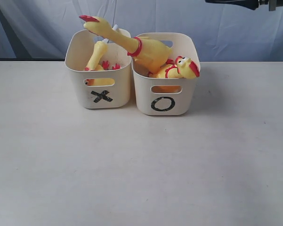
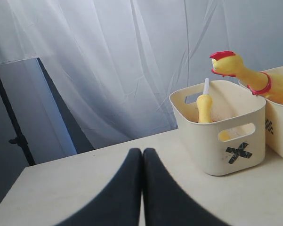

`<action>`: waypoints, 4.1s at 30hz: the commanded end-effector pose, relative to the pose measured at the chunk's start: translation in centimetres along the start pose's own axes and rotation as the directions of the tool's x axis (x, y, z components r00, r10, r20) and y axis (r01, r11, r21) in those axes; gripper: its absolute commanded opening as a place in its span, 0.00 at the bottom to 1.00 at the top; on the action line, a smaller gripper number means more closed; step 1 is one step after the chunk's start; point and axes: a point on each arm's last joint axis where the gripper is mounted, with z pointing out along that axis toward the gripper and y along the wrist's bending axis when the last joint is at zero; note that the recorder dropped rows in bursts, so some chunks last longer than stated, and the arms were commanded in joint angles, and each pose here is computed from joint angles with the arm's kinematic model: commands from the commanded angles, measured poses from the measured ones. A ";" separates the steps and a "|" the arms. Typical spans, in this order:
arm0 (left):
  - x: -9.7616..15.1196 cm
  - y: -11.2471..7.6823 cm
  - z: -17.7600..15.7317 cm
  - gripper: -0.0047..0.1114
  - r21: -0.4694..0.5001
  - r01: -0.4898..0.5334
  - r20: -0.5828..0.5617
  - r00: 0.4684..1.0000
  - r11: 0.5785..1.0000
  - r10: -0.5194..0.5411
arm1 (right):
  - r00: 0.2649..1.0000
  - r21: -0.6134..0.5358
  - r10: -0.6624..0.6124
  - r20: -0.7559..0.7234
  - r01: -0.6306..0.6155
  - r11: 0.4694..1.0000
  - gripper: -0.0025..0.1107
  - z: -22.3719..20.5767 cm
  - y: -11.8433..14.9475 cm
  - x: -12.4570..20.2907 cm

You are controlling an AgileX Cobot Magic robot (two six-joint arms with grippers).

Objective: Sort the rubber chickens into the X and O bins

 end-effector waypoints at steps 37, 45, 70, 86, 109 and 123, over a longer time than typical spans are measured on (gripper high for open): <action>-0.3 0.1 -0.2 0.04 -0.012 -0.003 0.017 1.000 1.000 0.003 | 0.377 0.385 -0.855 0.356 0.774 0.502 0.02 -18.0 40.2 -2.3; -0.3 0.1 -0.2 0.04 -0.012 -0.003 0.017 1.000 1.000 0.003 | 0.305 0.415 -0.882 0.360 0.794 0.444 0.02 -19.0 42.6 -0.5; -0.3 0.1 -0.2 0.04 -0.013 -0.003 0.019 1.000 1.000 0.004 | 0.290 0.515 -0.887 0.360 0.731 0.448 0.02 -19.3 42.7 0.2; -0.3 0.1 -0.2 0.04 -0.014 -0.004 0.021 1.000 1.000 0.004 | 0.497 0.852 -0.785 0.369 0.155 0.499 0.02 -19.3 32.2 0.5; -0.3 0.1 -0.2 0.04 -0.014 -0.007 0.021 1.000 1.000 0.007 | 0.692 0.704 -0.403 0.599 -0.215 0.677 0.02 -15.4 23.3 7.1; -0.3 0.1 -0.2 0.04 -0.014 -0.007 0.021 1.000 1.000 0.007 | 0.299 0.112 0.090 0.950 -0.596 0.795 0.02 -16.0 23.2 7.0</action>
